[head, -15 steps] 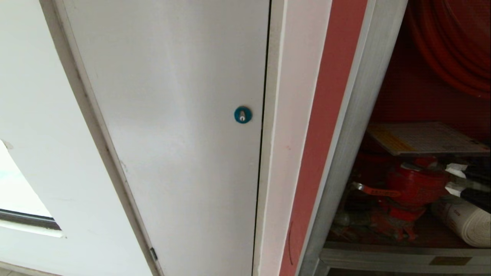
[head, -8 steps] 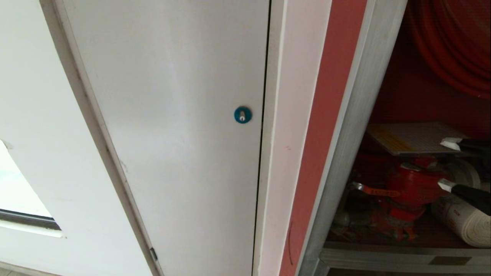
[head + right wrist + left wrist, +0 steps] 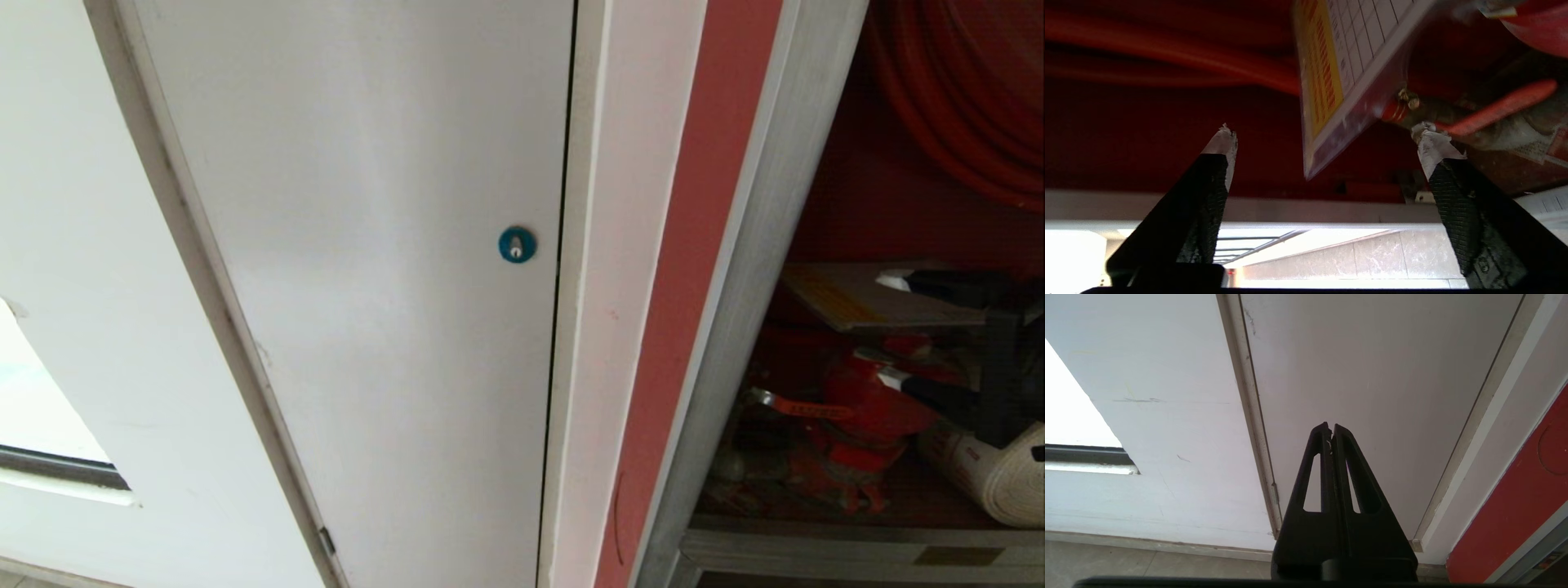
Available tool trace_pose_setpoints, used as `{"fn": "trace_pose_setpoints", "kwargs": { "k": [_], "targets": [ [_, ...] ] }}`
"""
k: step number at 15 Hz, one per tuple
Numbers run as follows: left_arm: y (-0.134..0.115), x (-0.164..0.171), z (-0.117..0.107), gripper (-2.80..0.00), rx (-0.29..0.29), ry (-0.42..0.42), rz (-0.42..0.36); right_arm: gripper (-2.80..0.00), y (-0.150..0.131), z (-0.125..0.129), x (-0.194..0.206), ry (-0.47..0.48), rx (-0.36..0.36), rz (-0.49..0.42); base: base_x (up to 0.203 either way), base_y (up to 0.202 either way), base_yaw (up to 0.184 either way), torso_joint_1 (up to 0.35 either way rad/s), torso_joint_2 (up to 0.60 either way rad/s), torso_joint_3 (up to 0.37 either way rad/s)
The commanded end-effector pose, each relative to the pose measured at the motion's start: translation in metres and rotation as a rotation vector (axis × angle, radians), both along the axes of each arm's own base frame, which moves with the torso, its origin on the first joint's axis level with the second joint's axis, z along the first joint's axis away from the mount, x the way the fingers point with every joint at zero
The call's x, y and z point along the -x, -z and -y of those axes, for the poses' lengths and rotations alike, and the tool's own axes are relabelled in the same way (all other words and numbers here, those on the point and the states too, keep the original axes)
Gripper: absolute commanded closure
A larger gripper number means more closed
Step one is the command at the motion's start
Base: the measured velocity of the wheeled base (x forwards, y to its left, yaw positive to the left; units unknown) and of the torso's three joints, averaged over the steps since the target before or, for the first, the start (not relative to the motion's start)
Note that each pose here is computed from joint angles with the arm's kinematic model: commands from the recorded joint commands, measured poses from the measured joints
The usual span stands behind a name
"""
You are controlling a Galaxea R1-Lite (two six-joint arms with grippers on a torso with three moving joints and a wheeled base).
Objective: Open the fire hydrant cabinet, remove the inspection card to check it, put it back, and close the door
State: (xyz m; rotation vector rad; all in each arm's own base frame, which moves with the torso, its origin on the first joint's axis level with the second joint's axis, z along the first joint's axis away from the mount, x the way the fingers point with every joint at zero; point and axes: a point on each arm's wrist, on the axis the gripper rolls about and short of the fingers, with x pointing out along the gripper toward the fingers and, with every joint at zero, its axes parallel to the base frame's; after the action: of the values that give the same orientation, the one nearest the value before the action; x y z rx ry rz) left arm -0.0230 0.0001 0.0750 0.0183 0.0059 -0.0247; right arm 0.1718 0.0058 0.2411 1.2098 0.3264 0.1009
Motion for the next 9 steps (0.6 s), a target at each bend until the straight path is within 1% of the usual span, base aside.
{"fn": "trace_pose_setpoints", "kwargs": {
  "k": [1,5,7,9],
  "targets": [
    [0.0,0.0,0.0,0.0,0.0,0.0,0.0,-2.8,0.003,-0.001,-0.011,-0.003,-0.006,-0.025,0.0,0.0,0.0,0.0,0.0,0.0],
    [0.0,0.0,0.0,0.0,0.0,0.0,0.0,-2.8,-0.002,-0.007,-0.016,0.017,0.009,-0.013,0.0,0.0,0.0,0.0,0.0,0.0],
    [0.0,0.0,0.0,0.0,0.0,0.0,0.0,-2.8,-0.001,-0.013,-0.024,0.018,0.018,-0.026,0.0,0.0,0.0,0.0,0.0,0.0],
    [0.0,0.0,0.0,0.0,0.0,0.0,0.0,-2.8,0.0,-0.015,-0.031,0.054,0.029,-0.019,0.0,0.0,0.0,0.0,0.0,0.0]
  ]
}}
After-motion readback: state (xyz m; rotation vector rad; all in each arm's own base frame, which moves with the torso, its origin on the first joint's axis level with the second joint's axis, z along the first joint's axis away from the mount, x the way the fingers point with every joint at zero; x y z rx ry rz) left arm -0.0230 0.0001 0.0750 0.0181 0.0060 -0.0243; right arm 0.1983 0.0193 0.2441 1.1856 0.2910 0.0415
